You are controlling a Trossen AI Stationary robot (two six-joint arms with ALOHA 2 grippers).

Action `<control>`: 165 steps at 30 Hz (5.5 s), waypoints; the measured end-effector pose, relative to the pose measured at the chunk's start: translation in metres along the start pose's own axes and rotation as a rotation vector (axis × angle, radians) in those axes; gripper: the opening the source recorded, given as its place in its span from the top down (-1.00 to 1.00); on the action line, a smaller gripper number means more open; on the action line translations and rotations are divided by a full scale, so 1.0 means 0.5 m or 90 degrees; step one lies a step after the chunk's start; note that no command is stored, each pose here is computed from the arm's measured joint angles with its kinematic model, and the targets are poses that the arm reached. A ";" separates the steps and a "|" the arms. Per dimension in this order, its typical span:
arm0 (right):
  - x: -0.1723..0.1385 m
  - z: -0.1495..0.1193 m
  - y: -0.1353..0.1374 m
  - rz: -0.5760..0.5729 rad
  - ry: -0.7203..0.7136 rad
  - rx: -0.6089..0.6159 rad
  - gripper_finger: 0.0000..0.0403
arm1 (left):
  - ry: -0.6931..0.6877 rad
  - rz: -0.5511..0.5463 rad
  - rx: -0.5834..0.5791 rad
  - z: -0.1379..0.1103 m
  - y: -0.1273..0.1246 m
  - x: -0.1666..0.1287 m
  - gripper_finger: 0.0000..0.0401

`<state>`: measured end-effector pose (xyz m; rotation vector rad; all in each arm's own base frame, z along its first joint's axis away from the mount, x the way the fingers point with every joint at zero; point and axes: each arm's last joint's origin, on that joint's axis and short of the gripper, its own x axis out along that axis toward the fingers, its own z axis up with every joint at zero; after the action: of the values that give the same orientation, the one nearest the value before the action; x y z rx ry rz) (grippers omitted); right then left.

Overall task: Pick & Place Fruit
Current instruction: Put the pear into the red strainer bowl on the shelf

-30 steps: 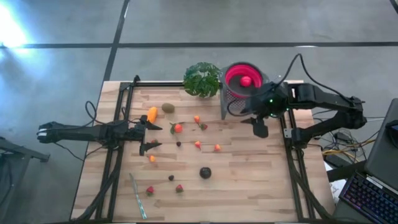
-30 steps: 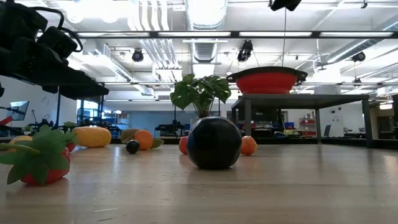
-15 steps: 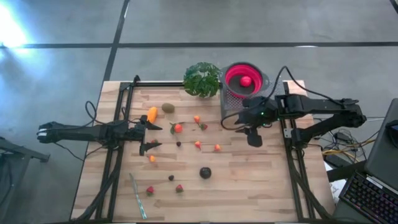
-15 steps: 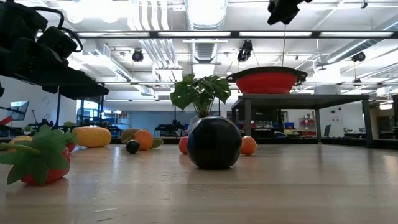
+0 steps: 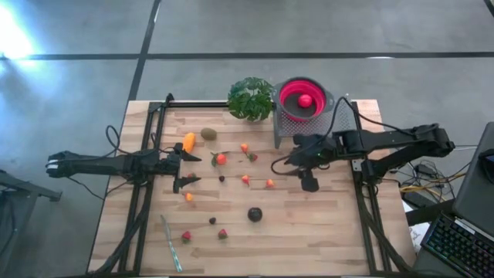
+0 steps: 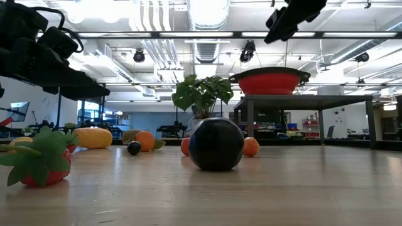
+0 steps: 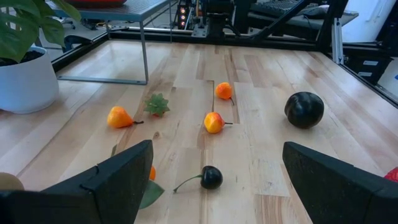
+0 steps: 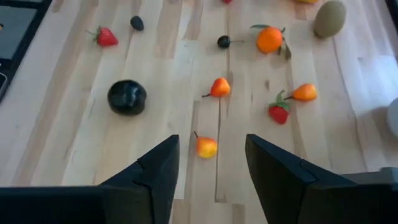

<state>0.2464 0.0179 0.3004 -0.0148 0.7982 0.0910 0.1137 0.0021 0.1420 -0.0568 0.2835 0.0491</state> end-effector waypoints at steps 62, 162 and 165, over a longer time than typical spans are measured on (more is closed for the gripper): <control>0.307 -0.071 -0.028 0.003 0.183 -0.082 -0.13 | 0.000 0.000 0.000 0.000 0.000 0.000 -0.82; -0.065 0.052 -0.213 -0.238 -0.054 0.046 0.39 | 0.000 0.000 0.000 0.000 0.000 0.000 -0.82; -0.107 0.063 -0.254 -0.281 -0.060 0.082 0.35 | 0.000 0.000 0.000 0.000 0.000 0.000 -0.82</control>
<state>0.2430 -0.1114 0.3579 -0.0638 0.6903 -0.3752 0.1137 0.0021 0.1419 -0.0569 0.2835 0.0495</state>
